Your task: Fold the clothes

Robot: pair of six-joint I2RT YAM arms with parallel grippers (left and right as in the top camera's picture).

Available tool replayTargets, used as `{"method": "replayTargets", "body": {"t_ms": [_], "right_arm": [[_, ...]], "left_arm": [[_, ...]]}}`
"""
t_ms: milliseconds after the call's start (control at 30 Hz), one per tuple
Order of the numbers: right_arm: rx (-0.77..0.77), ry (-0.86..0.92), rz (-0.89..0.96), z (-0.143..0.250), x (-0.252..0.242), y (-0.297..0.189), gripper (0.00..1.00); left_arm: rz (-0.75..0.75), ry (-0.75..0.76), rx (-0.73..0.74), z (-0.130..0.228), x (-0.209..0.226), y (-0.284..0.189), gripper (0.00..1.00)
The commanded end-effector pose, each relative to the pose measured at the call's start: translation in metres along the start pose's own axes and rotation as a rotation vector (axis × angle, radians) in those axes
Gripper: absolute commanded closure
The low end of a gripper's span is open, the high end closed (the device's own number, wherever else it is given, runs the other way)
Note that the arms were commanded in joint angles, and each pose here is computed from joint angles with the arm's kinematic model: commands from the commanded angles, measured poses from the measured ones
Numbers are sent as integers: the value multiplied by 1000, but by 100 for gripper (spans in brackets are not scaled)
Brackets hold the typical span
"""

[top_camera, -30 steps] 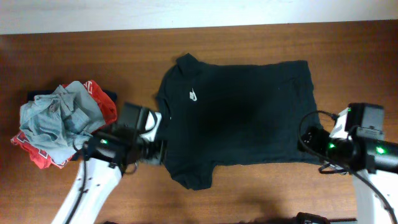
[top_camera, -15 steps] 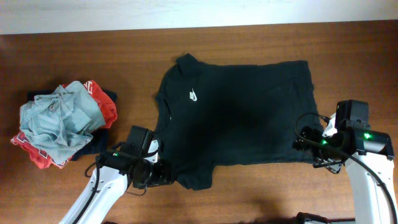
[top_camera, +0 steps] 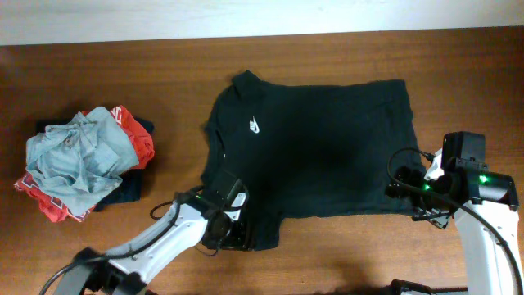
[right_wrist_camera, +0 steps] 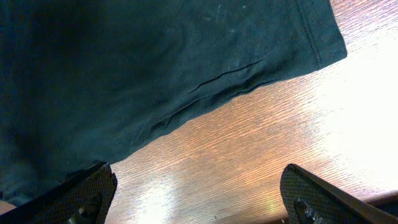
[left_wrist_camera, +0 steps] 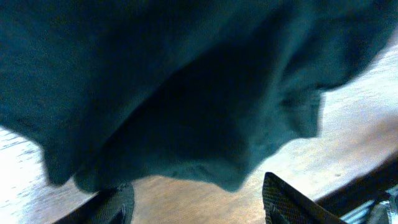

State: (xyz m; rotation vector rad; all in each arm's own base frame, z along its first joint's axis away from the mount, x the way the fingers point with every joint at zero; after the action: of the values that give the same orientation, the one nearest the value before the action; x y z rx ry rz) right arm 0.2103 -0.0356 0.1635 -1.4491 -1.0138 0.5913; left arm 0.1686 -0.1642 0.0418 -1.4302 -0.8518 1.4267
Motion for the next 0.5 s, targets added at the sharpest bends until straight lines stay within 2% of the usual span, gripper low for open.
{"method": "replayTargets", "body": {"t_ms": [0, 100, 167, 267, 467], "right_arm": [[7, 0, -6, 1, 0, 0, 12], [8, 0, -8, 1, 1, 0, 12], [8, 0, -8, 1, 1, 0, 12], [8, 1, -8, 1, 1, 0, 12], [8, 1, -8, 1, 1, 0, 12]], "left_arm": [[-65, -23, 31, 0, 12, 13, 34], [-86, -5, 37, -1, 15, 18, 35], [-84, 11, 36, -2, 15, 19, 40], [-83, 33, 35, -3, 15, 19, 52], [-87, 34, 33, -3, 15, 19, 84]]}}
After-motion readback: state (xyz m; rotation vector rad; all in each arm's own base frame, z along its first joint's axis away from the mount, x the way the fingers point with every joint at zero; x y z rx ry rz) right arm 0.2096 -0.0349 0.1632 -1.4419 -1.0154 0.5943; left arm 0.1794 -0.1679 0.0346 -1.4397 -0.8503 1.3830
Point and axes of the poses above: each gripper's point midway between its finger pads, its own y axis out along the fingers, its own x axis along the line the jaws close on, z = x × y, the point moved 4 cm from there along -y, back along the fingers, and after that the axes turned 3 degrees about -y, right-handed, at the moved point
